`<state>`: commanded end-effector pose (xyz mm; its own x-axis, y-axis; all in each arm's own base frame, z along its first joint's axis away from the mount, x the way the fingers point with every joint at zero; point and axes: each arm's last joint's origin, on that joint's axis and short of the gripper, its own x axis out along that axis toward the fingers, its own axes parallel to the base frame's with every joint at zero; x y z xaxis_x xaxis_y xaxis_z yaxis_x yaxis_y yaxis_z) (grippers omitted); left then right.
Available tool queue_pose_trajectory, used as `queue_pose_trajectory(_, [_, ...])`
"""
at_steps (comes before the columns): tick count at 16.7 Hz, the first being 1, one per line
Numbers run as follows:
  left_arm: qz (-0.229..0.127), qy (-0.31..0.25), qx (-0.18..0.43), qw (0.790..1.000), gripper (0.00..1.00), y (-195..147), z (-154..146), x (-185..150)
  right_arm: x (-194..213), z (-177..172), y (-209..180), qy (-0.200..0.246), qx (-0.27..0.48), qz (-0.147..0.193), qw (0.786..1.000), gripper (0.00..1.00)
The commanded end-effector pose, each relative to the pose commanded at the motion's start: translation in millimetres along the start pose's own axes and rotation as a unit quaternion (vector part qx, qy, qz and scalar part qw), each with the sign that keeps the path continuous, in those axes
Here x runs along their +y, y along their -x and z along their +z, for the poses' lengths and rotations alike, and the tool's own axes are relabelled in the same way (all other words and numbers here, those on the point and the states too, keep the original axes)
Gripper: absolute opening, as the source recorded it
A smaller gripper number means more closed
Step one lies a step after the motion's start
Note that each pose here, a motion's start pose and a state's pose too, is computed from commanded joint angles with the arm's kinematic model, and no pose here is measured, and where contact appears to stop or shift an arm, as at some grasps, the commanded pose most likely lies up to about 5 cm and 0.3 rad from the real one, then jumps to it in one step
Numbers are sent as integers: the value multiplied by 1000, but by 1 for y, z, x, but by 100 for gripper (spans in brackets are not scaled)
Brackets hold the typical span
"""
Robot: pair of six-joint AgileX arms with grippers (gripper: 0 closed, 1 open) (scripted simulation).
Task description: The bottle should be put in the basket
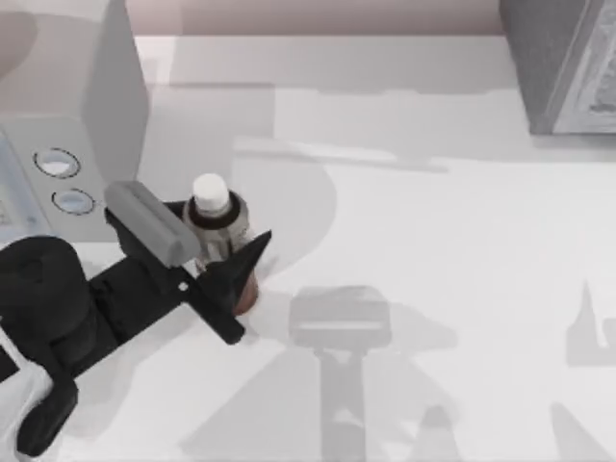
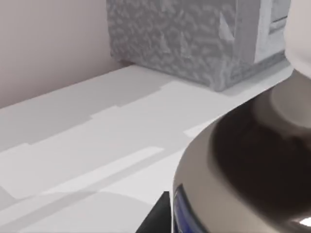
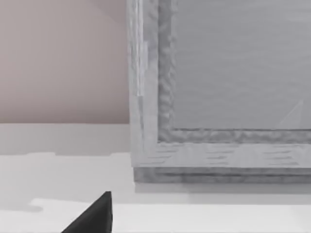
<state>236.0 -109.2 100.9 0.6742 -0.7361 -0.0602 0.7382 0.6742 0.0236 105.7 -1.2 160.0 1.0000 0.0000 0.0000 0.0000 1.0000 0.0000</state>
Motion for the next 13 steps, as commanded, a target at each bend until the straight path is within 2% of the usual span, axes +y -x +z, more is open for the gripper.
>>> queue_pose_trajectory(4, [-8,0,-21,1000,0,-29,55,-33,0,0,0,0,0,0,1000,100])
queue_pose_trajectory(7, [-8,8,-28,1000,0,-32,113,-71,0,0,0,0,0,0,1000,100])
queue_pose_trajectory(10, [-7,19,-26,999,0,-3,174,-110,0,0,0,0,0,0,1000,100])
queue_pose_trajectory(13, [-2,27,-17,1000,0,57,222,-133,0,0,0,0,0,0,1000,100])
